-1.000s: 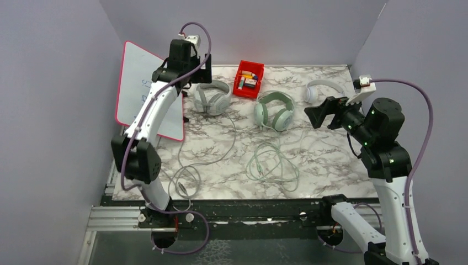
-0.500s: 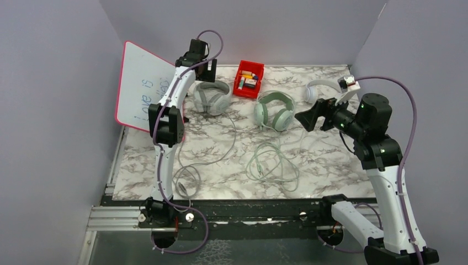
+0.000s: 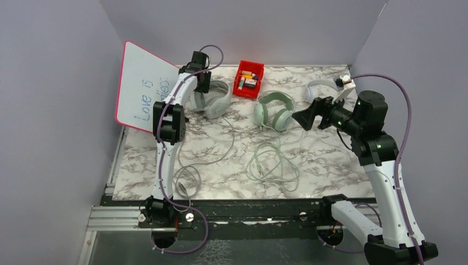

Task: Wrap the headphones
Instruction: Pick up the headphones from the center of the board.

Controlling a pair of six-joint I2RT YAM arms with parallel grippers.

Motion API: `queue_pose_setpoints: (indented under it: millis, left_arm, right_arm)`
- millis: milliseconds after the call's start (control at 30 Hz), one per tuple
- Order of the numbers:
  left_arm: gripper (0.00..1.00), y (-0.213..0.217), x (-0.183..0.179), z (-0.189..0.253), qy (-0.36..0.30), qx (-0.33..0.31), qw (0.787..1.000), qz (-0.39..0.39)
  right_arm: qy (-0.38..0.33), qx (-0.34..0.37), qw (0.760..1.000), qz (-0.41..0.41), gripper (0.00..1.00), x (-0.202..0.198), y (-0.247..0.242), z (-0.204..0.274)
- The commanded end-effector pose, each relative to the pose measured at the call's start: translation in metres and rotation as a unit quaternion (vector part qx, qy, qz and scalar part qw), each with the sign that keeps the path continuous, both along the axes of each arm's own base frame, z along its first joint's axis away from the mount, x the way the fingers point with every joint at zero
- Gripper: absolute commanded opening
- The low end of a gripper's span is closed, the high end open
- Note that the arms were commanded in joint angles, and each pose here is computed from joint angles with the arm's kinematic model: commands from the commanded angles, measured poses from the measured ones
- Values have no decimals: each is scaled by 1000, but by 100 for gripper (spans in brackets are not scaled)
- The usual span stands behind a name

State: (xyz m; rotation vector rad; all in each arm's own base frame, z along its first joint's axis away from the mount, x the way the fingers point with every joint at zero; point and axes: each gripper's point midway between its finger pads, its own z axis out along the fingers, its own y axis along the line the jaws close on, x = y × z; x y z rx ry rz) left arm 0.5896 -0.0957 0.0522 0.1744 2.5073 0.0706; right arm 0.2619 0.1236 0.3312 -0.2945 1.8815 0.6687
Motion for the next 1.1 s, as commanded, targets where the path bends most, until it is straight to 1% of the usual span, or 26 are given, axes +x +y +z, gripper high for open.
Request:
queue_pose_setpoints:
  millis: [0,67,133,267,300,333,467,567,700,800,867,933,1033,1067]
  left_arm:
    - [43,5,4,16,-22,-8,1000,6]
    - [26,5,1,28,-29,-12,999,11]
    - [15,6,-4,49,-41,-25,999,24]
    - [5,1,-21,106,-77,-66,994,38]
    - [4,-2,-27,119,-84,-79,993,37]
    - [0,-4,-33,131,-92,-92,991,36]
    - [0,-15,-62,174,-119,-149,981,30]
    - [0,-25,-89,201,-135,-198,970,24]
    - [0,-39,-126,235,-172,-267,948,-2]
    - [0,-50,-158,257,-187,-317,930,-16]
    - [0,-56,-175,266,-190,-354,916,-20]
    - [0,-63,-191,271,-190,-388,902,-21]
    - [0,-70,-208,277,-187,-424,886,-27]
    - [0,-71,-213,278,-185,-431,883,-31]
  right_arm:
    - [-7,13,1000,16,100,0,5,2]
    - [-3,19,1000,21,100,-1,7,2]
    - [3,26,999,25,100,-2,9,0]
    - [23,49,997,47,100,-2,19,-6]
    - [31,59,996,59,100,-2,24,-8]
    - [40,69,994,73,100,-3,29,-11]
    - [67,107,985,121,100,-5,46,-15]
    - [64,112,983,128,100,-1,55,-8]
    - [66,121,979,153,100,5,84,1]
    - [67,116,973,187,100,1,124,5]
    - [58,115,972,195,100,-2,148,10]
    - [32,125,972,194,100,-2,169,22]
    - [18,134,975,178,100,3,191,27]
    - [19,132,978,159,100,9,193,25]
